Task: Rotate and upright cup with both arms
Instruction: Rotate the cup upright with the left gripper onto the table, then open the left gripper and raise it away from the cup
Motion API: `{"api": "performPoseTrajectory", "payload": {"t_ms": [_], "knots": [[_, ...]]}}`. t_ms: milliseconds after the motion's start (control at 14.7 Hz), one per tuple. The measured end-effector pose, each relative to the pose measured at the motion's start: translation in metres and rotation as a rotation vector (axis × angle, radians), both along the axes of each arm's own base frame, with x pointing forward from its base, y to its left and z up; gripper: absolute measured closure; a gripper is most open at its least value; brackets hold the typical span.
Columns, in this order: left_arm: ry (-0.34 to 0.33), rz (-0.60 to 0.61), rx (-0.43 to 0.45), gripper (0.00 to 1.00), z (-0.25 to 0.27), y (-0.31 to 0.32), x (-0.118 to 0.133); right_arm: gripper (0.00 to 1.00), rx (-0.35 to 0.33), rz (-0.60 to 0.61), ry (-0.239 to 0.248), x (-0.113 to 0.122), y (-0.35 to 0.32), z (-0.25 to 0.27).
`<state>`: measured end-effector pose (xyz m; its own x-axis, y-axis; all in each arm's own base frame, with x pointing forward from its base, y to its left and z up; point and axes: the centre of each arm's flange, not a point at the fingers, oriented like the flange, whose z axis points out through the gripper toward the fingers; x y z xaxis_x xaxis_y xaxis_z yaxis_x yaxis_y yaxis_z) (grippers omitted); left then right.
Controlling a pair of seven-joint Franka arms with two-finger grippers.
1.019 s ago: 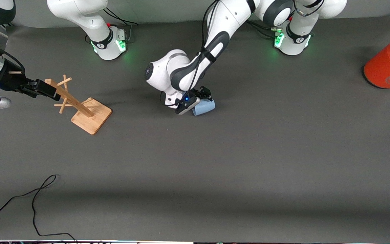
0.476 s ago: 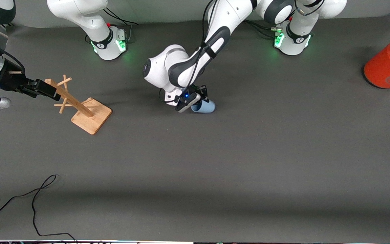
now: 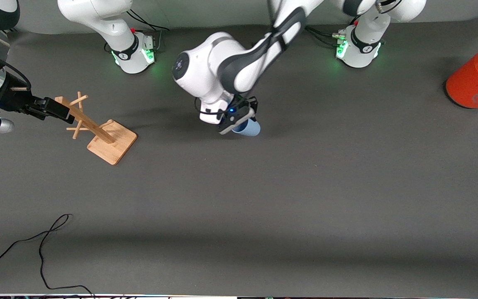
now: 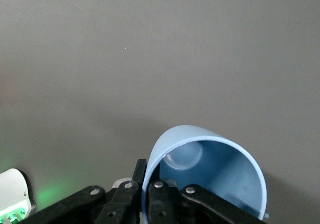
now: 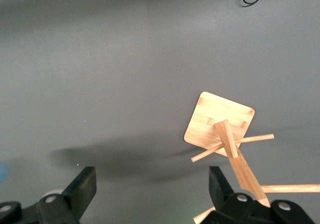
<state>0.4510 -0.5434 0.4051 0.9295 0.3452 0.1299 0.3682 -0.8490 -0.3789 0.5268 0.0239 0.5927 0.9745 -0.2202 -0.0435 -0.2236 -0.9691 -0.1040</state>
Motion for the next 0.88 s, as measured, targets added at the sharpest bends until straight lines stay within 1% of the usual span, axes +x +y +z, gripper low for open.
{"api": "performPoseTrajectory", "payload": {"t_ms": [68,136,272,340,408,544,680,883], "knots": [[0.001,-0.004,-0.069,0.95,0.031,0.022,0.013,0.00,0.000,0.000,0.000,0.000,0.000,0.000],[0.000,-0.014,-0.133,0.95,0.056,0.047,0.021,0.00,0.000,0.000,0.000,0.000,0.000,0.000],[-0.012,-0.057,-0.227,0.95,0.082,0.096,0.022,0.00,0.000,0.001,-0.008,0.001,0.001,0.000],[-0.022,-0.084,-0.263,0.95,0.081,0.115,0.017,0.00,0.000,0.001,-0.013,0.001,0.001,0.001],[-0.026,-0.108,-0.306,0.95,0.070,0.130,0.011,0.00,0.000,0.002,-0.015,0.002,0.002,0.001],[-0.033,-0.140,-0.381,0.95,0.021,0.147,-0.001,0.00,0.000,0.004,-0.015,0.002,0.002,0.001],[-0.044,-0.160,-0.410,0.95,-0.044,0.152,-0.011,0.00,0.000,0.009,-0.015,0.002,0.002,0.000],[-0.038,-0.182,-0.416,0.95,-0.124,0.142,-0.017,0.00,-0.005,0.013,-0.014,0.002,0.001,0.000]]}}
